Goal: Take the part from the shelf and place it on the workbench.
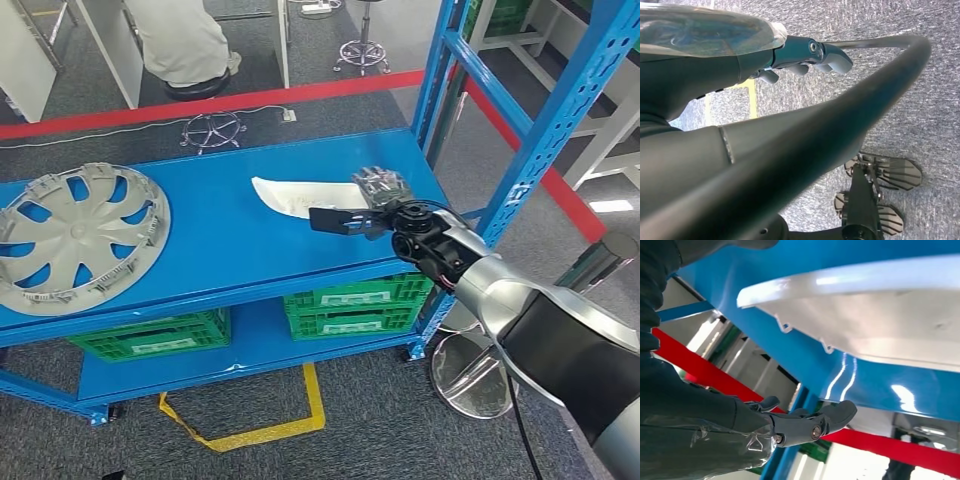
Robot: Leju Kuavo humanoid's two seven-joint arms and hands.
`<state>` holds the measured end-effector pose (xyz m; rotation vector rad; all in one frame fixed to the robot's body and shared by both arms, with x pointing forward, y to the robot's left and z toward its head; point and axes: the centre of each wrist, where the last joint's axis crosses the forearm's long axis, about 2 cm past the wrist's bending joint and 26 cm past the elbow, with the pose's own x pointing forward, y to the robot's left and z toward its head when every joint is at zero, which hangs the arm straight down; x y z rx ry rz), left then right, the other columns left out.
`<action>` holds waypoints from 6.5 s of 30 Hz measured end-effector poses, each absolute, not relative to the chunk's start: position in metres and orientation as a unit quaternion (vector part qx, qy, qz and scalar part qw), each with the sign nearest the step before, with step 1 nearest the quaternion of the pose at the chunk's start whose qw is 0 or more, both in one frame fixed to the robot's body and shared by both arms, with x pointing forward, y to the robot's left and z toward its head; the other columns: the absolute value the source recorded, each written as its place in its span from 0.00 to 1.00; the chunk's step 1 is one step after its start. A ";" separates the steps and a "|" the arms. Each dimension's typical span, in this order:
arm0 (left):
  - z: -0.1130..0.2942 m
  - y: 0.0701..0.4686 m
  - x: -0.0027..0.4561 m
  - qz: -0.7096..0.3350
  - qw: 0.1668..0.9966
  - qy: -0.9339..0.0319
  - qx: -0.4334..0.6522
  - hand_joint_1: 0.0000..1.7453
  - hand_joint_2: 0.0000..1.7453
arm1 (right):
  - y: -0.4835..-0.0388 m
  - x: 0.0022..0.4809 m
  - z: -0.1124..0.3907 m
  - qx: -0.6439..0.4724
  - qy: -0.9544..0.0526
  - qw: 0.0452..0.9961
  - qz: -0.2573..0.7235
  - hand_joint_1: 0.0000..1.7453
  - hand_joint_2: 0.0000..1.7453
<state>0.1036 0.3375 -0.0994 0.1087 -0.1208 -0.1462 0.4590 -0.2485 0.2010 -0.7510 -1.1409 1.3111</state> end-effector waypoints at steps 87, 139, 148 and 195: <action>-0.099 0.332 0.107 -0.085 0.993 -0.062 0.047 0.00 0.00 | -0.258 0.452 0.178 -0.219 -0.491 0.627 0.563 0.94 1.00; -0.101 0.339 0.096 -0.044 0.994 -0.078 0.060 0.00 1.00 | -0.254 0.458 0.195 -0.358 -0.566 0.598 0.441 1.00 1.00; -0.101 0.337 0.099 -0.045 0.994 -0.074 0.067 0.00 1.00 | -0.248 0.457 0.223 -0.403 -0.659 0.525 0.357 1.00 1.00; -0.103 0.333 0.090 -0.018 0.994 -0.084 0.071 0.00 1.00 | -0.074 0.318 0.247 0.489 -0.745 0.404 0.208 1.00 1.00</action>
